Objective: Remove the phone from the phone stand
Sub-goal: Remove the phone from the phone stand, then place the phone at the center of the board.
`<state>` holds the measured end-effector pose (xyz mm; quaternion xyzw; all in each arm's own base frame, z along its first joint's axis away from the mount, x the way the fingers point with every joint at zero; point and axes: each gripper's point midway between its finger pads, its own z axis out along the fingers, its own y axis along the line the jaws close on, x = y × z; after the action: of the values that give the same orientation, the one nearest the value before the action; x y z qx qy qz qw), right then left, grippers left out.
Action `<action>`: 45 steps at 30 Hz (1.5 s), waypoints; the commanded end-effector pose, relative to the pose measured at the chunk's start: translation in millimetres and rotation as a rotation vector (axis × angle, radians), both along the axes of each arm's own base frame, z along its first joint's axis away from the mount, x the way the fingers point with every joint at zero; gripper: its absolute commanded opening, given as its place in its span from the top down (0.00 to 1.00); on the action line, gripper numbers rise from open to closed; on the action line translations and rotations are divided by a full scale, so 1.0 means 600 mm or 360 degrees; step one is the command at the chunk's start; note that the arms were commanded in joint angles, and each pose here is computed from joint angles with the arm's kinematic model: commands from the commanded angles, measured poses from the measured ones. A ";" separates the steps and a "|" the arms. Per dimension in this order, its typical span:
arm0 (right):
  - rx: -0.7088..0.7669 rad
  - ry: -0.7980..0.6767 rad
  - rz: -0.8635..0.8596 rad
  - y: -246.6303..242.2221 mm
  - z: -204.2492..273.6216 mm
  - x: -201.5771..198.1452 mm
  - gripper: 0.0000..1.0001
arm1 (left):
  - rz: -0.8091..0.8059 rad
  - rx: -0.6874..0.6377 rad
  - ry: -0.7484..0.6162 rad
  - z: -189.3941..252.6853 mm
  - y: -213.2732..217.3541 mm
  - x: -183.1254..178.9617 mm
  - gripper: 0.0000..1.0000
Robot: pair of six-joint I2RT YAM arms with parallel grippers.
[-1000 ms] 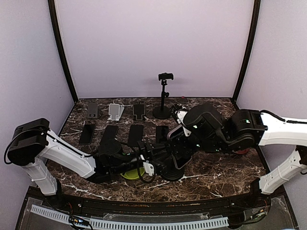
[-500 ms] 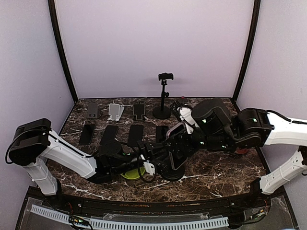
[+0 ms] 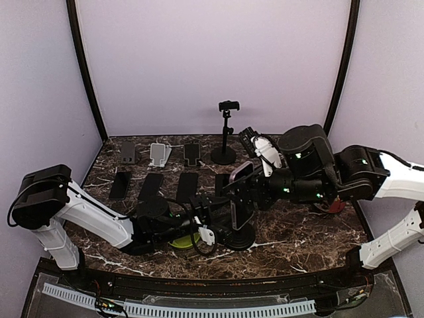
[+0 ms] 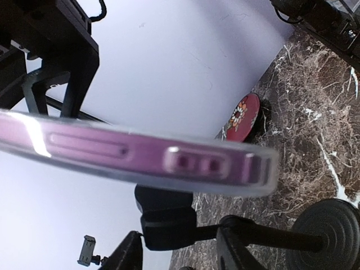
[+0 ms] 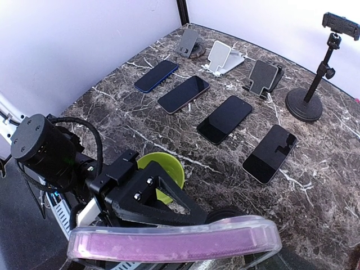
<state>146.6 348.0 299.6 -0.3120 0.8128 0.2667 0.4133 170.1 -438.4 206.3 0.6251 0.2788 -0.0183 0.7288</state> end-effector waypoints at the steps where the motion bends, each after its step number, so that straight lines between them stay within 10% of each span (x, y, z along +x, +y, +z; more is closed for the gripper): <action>1: 0.0242 -0.0119 -0.0005 0.004 0.096 0.004 0.84 | -0.0008 -0.0024 -0.0029 0.008 0.004 -0.009 0.43; 9: 0.0279 -0.0166 -0.0029 0.000 0.129 0.011 0.85 | -0.0014 -0.0033 -0.0026 0.012 0.010 -0.019 0.02; 29: 0.0198 -0.0194 -0.0567 -0.160 0.201 0.146 0.86 | 0.0122 -0.0229 0.0081 0.074 0.064 -0.014 0.01; 45: -0.0090 -0.0045 -0.0812 -0.229 0.079 0.299 0.91 | 0.0564 -0.0724 0.0555 0.147 0.145 0.084 0.01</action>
<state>304.8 207.2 351.5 -0.1120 0.8718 0.1164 0.4626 200.6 -375.8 263.4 0.4630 0.4393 -0.0316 0.7692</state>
